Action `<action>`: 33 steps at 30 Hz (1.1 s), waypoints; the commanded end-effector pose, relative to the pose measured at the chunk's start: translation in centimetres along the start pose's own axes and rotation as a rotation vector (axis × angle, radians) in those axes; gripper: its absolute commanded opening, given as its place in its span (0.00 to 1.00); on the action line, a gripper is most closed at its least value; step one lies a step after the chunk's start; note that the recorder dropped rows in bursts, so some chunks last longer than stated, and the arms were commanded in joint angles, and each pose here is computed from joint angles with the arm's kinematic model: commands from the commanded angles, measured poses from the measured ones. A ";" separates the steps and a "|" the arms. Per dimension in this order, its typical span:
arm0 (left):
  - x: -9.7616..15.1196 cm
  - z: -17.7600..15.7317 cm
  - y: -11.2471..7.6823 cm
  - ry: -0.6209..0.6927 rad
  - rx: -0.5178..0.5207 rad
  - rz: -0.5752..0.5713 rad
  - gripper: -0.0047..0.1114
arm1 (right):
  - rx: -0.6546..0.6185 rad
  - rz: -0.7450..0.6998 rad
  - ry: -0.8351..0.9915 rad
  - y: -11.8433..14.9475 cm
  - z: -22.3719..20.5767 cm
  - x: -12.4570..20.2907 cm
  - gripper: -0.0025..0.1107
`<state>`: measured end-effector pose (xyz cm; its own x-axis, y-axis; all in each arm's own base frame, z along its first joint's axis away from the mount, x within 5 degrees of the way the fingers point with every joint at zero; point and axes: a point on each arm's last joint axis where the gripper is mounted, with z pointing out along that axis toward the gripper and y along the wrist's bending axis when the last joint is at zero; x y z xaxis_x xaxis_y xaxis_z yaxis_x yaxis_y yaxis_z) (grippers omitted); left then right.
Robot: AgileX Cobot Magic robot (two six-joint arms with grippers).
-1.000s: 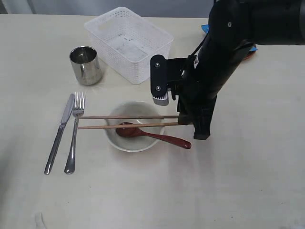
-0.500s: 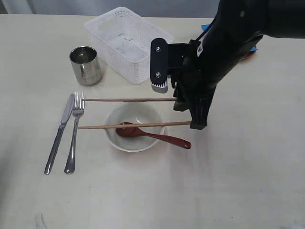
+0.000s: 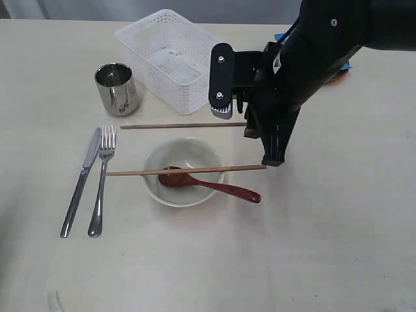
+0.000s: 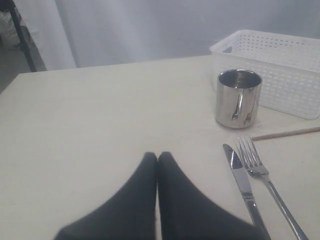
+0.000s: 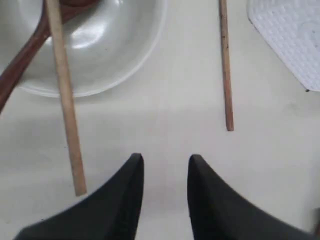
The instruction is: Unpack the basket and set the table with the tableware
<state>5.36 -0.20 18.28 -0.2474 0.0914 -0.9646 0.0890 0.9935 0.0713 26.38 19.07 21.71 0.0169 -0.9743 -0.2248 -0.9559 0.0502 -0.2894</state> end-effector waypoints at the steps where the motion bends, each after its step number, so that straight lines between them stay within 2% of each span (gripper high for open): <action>1: 0.1 0.0 0.0 0.000 0.006 -0.005 0.04 | 0.073 0.026 0.004 -0.7 -0.2 0.2 0.29; 6: 0.1 0.0 0.0 0.000 0.006 -0.005 0.04 | 0.136 0.094 0.042 -1.7 -0.3 1.2 0.29; 13: 0.1 0.0 0.0 0.000 0.006 -0.005 0.04 | 0.238 0.496 0.016 -5.6 -0.8 6.8 0.29; 16: 0.1 0.0 0.0 0.000 0.006 -0.005 0.04 | 0.258 0.601 -0.031 -6.4 -1.0 8.0 0.29; 19: 0.1 0.0 0.0 0.000 0.006 -0.005 0.04 | 0.256 0.554 -0.044 -6.5 -0.4 7.7 0.29; 23: 0.1 0.0 0.0 0.000 0.006 -0.005 0.04 | 0.220 0.483 -0.048 -6.5 1.1 5.8 0.29; 27: 0.1 0.0 0.0 0.000 0.006 -0.005 0.04 | 0.153 0.567 -0.022 -8.4 2.5 4.4 0.29; 30: 0.1 0.0 0.0 0.000 0.006 -0.005 0.04 | 0.068 0.582 0.025 -10.0 3.7 3.5 0.29; 33: 0.1 0.0 0.0 0.000 0.006 -0.005 0.04 | -0.063 0.504 0.035 -11.0 5.2 2.5 0.29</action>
<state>5.36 -0.20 18.28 -0.2474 0.0914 -0.9646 0.0890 0.9935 0.0713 37.76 16.41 20.43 -0.4902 -0.7990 -0.3482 -0.8011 0.5705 -0.1813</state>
